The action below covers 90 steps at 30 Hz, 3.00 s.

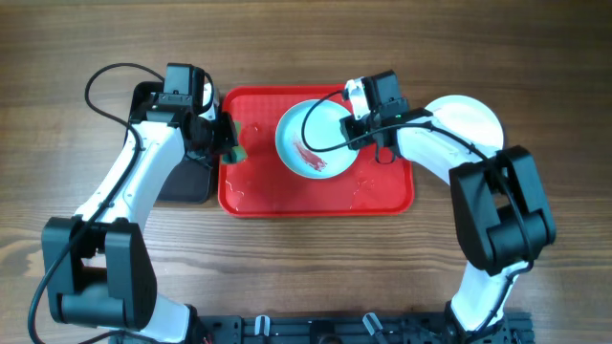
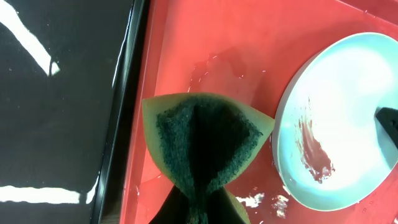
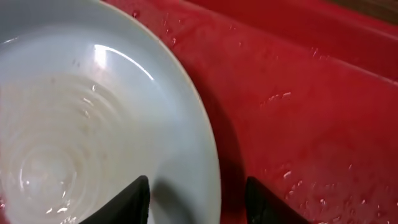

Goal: Clean dirty plates on tray and stack at the side
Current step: 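Grasp the rim of the last sauced plate on the red tray with right gripper, then bring the sponge in the left gripper onto the held plate, then scrub the plate with the left-held sponge while right gripper holds its rim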

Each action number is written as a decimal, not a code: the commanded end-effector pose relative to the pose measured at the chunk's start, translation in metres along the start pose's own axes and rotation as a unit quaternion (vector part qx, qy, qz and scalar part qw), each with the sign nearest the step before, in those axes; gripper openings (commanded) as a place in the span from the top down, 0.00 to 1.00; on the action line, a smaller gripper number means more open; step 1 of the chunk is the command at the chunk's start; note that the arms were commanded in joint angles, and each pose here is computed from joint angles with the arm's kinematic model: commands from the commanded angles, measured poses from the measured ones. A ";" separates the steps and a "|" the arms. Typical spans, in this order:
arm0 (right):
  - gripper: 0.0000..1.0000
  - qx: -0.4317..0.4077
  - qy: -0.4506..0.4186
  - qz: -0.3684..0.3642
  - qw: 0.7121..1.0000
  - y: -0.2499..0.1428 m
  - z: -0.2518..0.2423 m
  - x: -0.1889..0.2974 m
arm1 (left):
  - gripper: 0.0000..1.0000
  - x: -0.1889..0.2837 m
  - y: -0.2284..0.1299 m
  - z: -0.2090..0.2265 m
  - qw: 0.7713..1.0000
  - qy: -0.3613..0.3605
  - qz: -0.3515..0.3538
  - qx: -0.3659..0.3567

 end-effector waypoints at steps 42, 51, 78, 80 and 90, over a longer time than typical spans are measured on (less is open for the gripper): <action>0.96 -0.306 0.138 0.169 0.927 -0.062 0.076 0.005 | 0.96 -0.031 -0.048 -0.075 0.989 -0.038 0.022 -0.142; 0.96 -0.297 0.140 0.164 0.930 -0.062 0.076 0.004 | 0.96 -0.074 -0.059 -0.052 0.996 0.022 0.058 -0.057; 0.96 -0.296 0.140 0.161 0.931 -0.060 0.075 0.003 | 0.96 -0.083 -0.031 -0.028 0.969 0.198 -0.121 -0.085; 0.96 -0.296 0.140 0.161 0.931 -0.060 0.075 0.003 | 0.96 -0.079 -0.024 -0.024 0.963 0.213 -0.143 -0.086; 0.96 -0.297 0.140 0.173 0.929 -0.066 0.077 0.005 | 0.96 -0.100 -0.013 -0.072 0.970 0.108 -0.148 -0.160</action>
Point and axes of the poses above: each gripper's point midway between its finger pads, its own x axis back along the fingers, its own z axis along the line the jaws close on, y = z × x, the point moved 1 cm from there along x, back along the fingers, and after that the axes turned 13 degrees about x, right-handed, at the moved point
